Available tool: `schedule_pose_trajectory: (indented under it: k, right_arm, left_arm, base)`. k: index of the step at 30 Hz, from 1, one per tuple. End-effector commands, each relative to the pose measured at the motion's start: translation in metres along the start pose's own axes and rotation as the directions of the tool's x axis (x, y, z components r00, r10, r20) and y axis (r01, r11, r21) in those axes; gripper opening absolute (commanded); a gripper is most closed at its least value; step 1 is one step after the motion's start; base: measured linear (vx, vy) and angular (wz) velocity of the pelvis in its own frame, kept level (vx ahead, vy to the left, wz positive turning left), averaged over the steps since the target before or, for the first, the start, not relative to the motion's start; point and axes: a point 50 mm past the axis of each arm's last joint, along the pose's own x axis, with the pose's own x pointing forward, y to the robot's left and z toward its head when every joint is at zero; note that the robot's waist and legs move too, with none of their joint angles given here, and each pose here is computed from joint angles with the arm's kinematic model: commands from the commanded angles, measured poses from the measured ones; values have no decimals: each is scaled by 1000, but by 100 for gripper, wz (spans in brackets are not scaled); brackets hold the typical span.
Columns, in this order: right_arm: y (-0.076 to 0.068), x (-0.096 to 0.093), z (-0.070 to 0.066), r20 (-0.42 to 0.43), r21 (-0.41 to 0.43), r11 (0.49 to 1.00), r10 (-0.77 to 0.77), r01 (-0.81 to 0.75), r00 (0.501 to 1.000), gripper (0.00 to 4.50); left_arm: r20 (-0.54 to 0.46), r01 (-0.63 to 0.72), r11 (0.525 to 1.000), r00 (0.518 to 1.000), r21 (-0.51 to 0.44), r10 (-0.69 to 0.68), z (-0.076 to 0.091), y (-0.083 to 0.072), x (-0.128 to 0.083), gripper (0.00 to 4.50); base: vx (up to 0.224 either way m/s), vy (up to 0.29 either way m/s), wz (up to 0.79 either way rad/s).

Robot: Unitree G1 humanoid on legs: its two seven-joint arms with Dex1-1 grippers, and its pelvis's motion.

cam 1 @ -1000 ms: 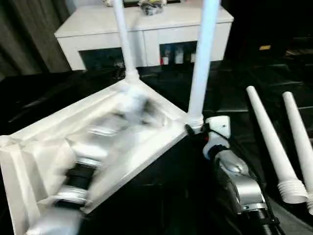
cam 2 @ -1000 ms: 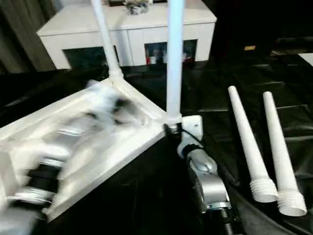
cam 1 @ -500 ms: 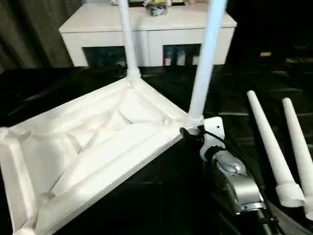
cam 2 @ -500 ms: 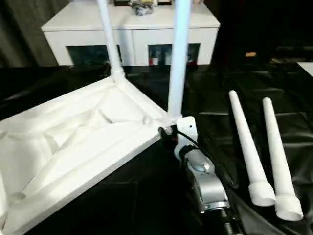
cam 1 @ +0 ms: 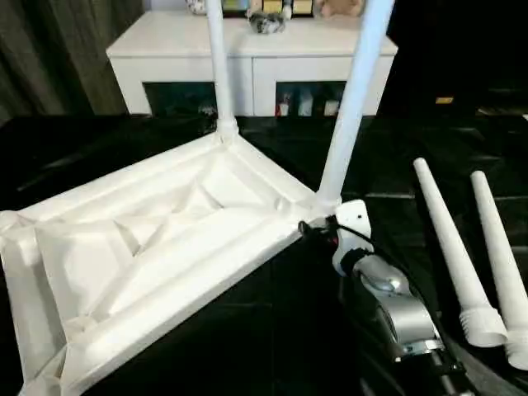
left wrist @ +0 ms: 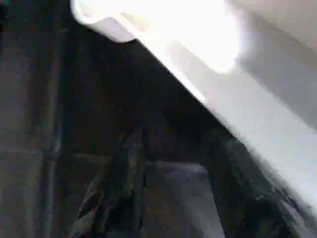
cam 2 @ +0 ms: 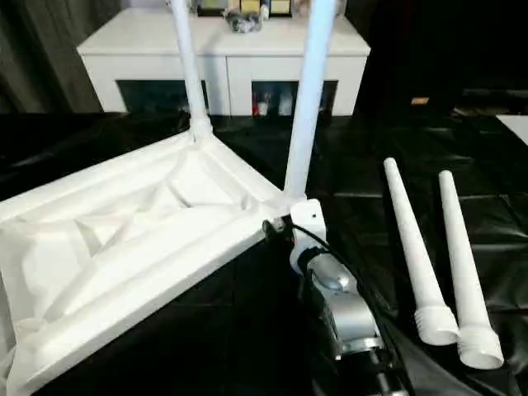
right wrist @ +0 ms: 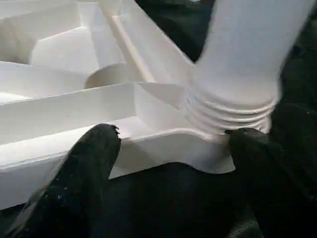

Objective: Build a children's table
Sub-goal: Rotate table base

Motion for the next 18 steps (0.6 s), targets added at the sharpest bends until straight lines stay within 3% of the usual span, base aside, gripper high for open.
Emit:
schedule_pose_trajectory:
  k: [1,5,7,9,15,18]
  right_arm:
    - [6,4,-2,-28,-3,999,42,-42,999,384]
    - [8,6,-1,-26,0,998,60,-60,998,384]
    - [10,8,1,-24,2,997,79,-79,997,384]
    - [10,9,2,-23,3,996,84,-84,996,384]
    - [11,11,4,-20,1,995,104,-104,994,384]
    - [13,12,4,-19,4,993,120,-120,993,384]
  left_arm:
    - [59,167,986,984,16,-167,15,-23,-3,204]
    - [92,281,959,955,42,-284,24,-39,-10,204]
    - [107,375,921,916,105,-386,31,-53,-19,204]
    - [105,397,908,906,130,-411,31,-57,-21,204]
    - [67,545,803,816,242,-574,33,-84,-38,204]
    - [93,619,734,743,281,-663,40,-104,-48,204]
  base:
    - [0,0,0]
    - [0,0,0]
    - [0,0,0]
    - [0,0,0]
    - [0,0,0]
    - [0,0,0]
